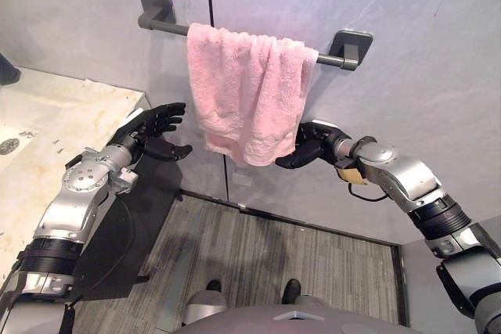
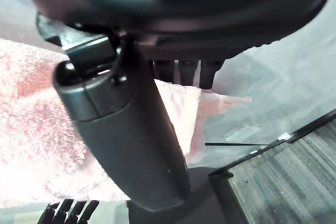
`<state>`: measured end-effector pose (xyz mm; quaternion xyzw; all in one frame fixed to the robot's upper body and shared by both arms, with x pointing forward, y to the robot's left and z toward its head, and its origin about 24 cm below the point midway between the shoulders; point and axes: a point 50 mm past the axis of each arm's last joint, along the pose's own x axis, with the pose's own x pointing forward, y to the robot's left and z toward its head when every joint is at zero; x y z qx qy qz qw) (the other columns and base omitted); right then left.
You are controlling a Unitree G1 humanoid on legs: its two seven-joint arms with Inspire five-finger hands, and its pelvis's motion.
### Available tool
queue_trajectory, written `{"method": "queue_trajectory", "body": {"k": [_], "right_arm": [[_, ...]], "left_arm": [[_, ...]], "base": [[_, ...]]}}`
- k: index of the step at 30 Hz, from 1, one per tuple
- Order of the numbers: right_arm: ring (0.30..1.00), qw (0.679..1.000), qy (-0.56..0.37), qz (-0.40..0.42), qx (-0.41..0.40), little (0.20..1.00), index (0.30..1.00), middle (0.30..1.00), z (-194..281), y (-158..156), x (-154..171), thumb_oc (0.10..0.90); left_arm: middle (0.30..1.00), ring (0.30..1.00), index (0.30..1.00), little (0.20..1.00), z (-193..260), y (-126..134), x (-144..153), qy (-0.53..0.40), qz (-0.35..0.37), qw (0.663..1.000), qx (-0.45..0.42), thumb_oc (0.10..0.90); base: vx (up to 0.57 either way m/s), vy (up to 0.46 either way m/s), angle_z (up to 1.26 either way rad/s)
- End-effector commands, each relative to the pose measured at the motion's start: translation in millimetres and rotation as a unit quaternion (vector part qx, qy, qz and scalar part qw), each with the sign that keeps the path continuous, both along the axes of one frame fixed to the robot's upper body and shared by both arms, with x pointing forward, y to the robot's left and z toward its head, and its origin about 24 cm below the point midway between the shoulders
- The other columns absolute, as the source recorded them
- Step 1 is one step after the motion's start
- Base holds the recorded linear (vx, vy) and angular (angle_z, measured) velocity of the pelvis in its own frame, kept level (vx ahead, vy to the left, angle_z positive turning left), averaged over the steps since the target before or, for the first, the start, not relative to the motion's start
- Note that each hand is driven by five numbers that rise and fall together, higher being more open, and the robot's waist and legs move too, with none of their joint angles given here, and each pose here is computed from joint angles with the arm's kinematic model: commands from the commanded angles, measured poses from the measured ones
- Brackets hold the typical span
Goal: Organize the bathroom.
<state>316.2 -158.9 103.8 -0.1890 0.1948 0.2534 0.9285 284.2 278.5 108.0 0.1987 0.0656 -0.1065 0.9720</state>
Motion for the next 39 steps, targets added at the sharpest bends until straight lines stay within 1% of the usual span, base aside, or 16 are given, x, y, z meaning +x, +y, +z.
{"method": "queue_trajectory", "body": {"k": [1,6,10,15,20,23,28,30,33,39], "right_arm": [[0.9,0.989,-0.14,0.036,0.02,0.9,0.9,0.9,64,23,16,0.8],[0.9,0.986,-0.162,0.043,0.014,0.9,0.9,0.9,73,29,19,0.8],[0.9,0.984,-0.168,0.053,0.012,0.9,0.9,0.9,75,34,19,0.8],[0.9,0.982,-0.175,0.073,0.006,0.9,0.9,0.9,80,42,20,0.8],[0.9,0.981,-0.178,0.081,0.0,0.9,0.9,0.9,82,45,21,0.8],[0.9,0.98,-0.178,0.087,-0.013,0.9,0.9,0.9,82,49,23,0.8],[0.9,0.982,-0.172,0.079,-0.015,0.9,0.9,0.9,80,48,24,0.8],[0.9,0.985,-0.163,0.058,-0.012,0.9,0.9,0.9,74,45,26,0.8],[0.9,0.986,-0.158,0.05,-0.004,0.9,0.9,0.9,72,45,26,0.8],[0.9,0.988,-0.146,0.052,0.013,0.9,0.9,0.9,68,50,24,0.8]], "left_arm": [[0.9,0.9,0.9,0.9,32,-4,14,-0.067,-0.029,0.997,-0.023,0.8],[0.9,0.9,0.9,0.9,34,-10,22,-0.054,-0.041,0.994,-0.083,0.8],[0.9,0.9,0.9,0.9,35,-14,28,-0.054,-0.048,0.992,-0.105,0.8],[0.9,0.9,0.9,0.9,42,-19,41,-0.067,-0.048,0.993,-0.088,0.8],[0.9,0.9,0.9,0.9,46,-20,48,-0.076,-0.042,0.993,-0.078,0.8],[0.9,0.9,0.9,0.9,53,-24,59,-0.084,-0.034,0.994,-0.067,0.8],[0.9,0.9,0.9,0.9,55,-30,65,-0.085,-0.04,0.993,-0.069,0.8],[0.9,0.9,0.9,0.9,57,-38,69,-0.09,-0.044,0.992,-0.075,0.8],[0.9,0.9,0.9,0.9,57,-41,70,-0.089,-0.046,0.992,-0.079,0.8],[0.9,0.9,0.9,0.9,47,-49,71,-0.06,-0.055,0.991,-0.104,0.8]], "base": [[0.0,0.0,0.0],[0.04,0.017,0.0],[0.02,0.012,0.0],[0.04,0.02,0.0],[0.02,0.008,0.01],[0.02,0.01,0.02],[0.0,0.0,0.0],[0.0,0.0,0.0],[0.0,0.0,0.0],[0.01,0.003,-0.01]]}}
